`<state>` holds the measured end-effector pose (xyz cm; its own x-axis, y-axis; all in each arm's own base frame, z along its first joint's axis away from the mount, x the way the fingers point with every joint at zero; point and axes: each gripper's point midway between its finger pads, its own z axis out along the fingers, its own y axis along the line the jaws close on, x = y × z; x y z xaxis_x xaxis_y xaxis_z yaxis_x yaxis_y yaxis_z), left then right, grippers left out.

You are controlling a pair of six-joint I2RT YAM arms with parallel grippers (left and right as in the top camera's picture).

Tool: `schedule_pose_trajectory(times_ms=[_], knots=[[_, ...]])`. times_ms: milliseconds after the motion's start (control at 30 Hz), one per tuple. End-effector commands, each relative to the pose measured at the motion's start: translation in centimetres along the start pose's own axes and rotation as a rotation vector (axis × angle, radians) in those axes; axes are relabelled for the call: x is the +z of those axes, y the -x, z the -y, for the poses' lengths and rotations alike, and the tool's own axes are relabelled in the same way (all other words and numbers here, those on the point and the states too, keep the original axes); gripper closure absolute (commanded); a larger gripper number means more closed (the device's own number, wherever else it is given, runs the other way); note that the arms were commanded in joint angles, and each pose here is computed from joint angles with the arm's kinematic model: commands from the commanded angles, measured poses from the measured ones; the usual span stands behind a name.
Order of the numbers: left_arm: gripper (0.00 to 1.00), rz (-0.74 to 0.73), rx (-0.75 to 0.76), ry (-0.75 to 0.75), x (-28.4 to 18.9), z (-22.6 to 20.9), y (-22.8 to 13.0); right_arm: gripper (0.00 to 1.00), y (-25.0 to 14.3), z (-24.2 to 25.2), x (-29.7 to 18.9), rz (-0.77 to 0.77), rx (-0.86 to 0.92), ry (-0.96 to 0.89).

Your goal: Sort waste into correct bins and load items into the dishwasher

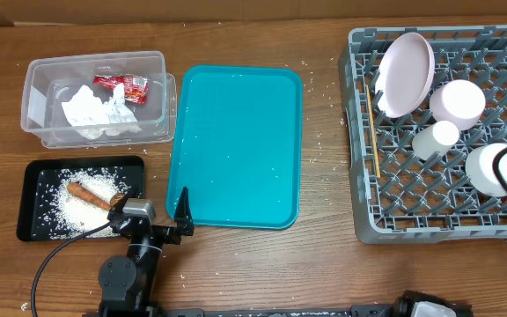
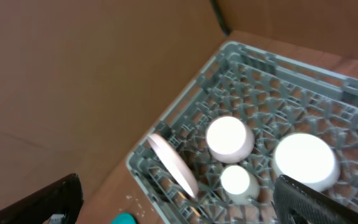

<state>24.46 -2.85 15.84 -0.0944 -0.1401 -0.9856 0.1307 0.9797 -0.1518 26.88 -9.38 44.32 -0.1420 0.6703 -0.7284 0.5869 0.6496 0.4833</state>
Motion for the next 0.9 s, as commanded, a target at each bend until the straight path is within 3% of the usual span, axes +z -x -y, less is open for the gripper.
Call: schedule_pose_trajectory(times_ms=[0, 300, 567, 867], knots=[[0.00, 0.008, 0.019, 0.020, 0.0, -0.4, 0.0, 0.00, -2.4, 0.2, -0.2, -0.016, 0.007, 0.065], [0.00, 0.008, 0.019, 0.020, 0.0, -0.4, 0.0, 0.00, -10.6, 1.3, 1.3, 0.039, -0.010, 0.339], [0.00, 0.008, 0.019, 0.020, 0.0, -0.4, 0.0, 0.00, -18.0, 2.6, 2.1, 0.132, -0.202, 0.629], [0.00, 0.008, 0.019, 0.020, 0.0, -0.4, 0.0, 0.00, -23.6, 4.5, 4.1, 0.208, -0.222, 0.795]])
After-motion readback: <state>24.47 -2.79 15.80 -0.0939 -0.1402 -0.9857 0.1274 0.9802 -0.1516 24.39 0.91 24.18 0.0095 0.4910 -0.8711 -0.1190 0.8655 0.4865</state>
